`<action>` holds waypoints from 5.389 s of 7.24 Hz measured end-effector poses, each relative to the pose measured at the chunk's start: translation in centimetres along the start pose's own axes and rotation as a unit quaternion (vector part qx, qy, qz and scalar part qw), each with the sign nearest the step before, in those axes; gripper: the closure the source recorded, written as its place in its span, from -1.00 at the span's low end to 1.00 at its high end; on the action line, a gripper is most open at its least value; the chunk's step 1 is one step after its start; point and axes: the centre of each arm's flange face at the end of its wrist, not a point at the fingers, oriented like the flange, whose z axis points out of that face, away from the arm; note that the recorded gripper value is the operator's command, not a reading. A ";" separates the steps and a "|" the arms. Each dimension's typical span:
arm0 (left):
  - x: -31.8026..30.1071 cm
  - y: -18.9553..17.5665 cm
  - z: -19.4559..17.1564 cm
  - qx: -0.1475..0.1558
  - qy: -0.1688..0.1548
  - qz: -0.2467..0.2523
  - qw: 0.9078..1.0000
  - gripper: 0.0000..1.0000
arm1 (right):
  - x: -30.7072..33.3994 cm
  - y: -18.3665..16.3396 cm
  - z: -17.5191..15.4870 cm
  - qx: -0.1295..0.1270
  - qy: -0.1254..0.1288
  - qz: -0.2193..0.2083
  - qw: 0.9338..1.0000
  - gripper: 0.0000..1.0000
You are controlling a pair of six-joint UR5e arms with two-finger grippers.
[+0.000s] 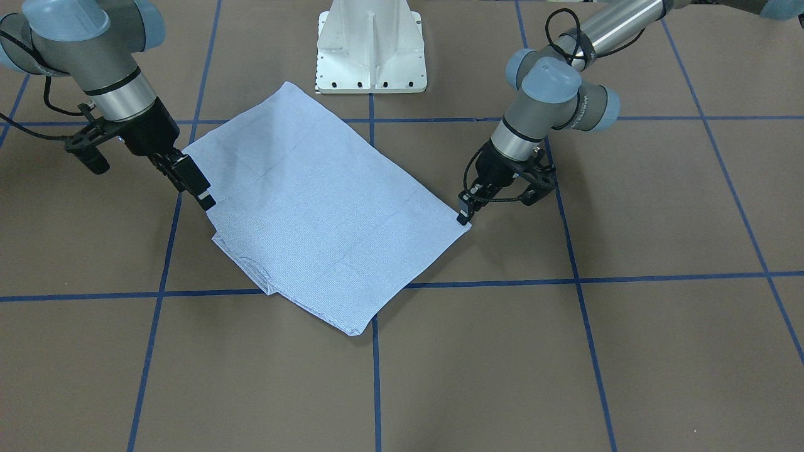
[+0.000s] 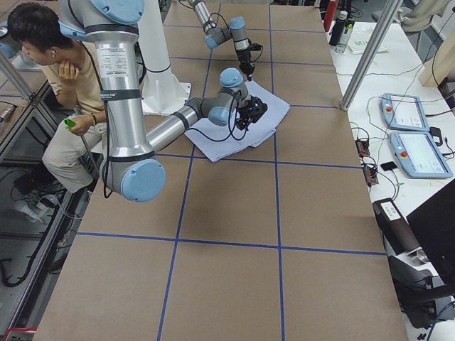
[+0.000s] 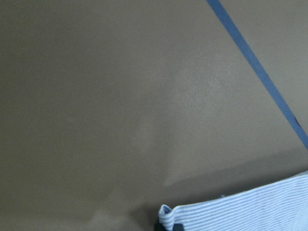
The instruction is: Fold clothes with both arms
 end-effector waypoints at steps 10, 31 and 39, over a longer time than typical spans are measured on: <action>13.1 -19.1 2.7 0.065 0.023 0.082 0.994 -0.18 | -0.3 8.2 2.6 -0.033 0.008 -0.020 0.999 -1.00; 8.2 -17.5 -2.0 0.015 0.031 0.072 0.997 -0.29 | -1.5 26.7 11.2 0.049 0.085 0.120 0.988 -0.41; 7.9 -17.2 -2.3 0.013 0.033 0.058 0.998 -0.29 | -2.0 27.3 10.1 0.041 0.079 0.139 0.986 1.00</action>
